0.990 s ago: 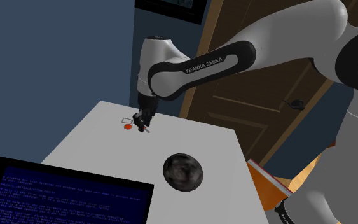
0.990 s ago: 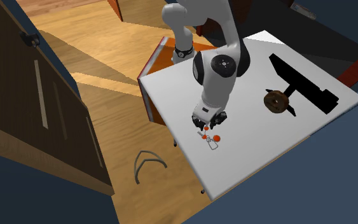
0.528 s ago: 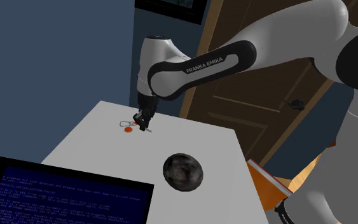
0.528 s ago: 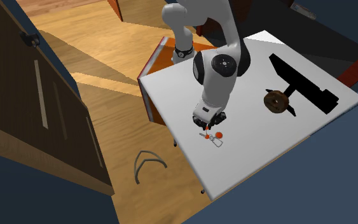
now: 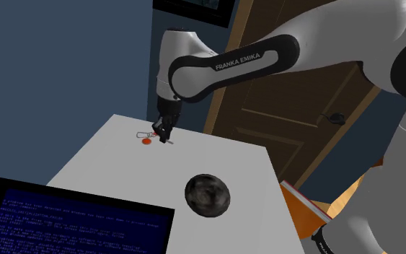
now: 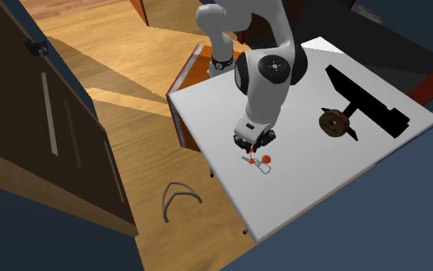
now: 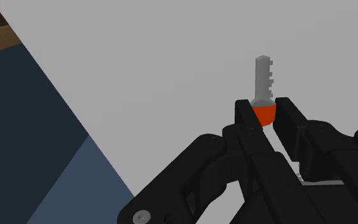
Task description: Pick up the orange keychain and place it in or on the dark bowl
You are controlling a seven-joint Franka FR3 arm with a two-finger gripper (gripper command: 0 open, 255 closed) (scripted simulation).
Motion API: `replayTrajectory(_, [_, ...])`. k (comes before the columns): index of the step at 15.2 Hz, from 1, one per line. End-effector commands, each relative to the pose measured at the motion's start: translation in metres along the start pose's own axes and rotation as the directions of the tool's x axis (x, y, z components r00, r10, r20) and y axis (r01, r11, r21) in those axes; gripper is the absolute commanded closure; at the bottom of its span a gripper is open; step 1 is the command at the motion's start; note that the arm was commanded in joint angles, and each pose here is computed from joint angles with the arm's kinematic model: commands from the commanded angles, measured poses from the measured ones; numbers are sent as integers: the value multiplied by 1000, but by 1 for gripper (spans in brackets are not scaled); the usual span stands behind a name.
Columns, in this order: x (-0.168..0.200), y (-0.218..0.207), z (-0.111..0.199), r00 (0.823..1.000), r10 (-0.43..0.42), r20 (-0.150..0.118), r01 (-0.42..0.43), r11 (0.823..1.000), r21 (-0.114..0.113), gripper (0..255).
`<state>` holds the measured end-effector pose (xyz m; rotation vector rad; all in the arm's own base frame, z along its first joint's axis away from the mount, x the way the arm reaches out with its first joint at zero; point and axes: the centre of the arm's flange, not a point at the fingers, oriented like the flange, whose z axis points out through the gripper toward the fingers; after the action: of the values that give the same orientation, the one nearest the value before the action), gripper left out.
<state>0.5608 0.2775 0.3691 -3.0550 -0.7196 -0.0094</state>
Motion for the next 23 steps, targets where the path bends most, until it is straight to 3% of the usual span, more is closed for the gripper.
replayTrajectory(1, [0,1,-11,1000,0,0,0,1000,0,255])
replayTrajectory(16, [0,0,-87,1000,0,0,0,1000,0,255])
replayTrajectory(23, [-85,-36,-90,1000,0,0,0,1000,0,255])
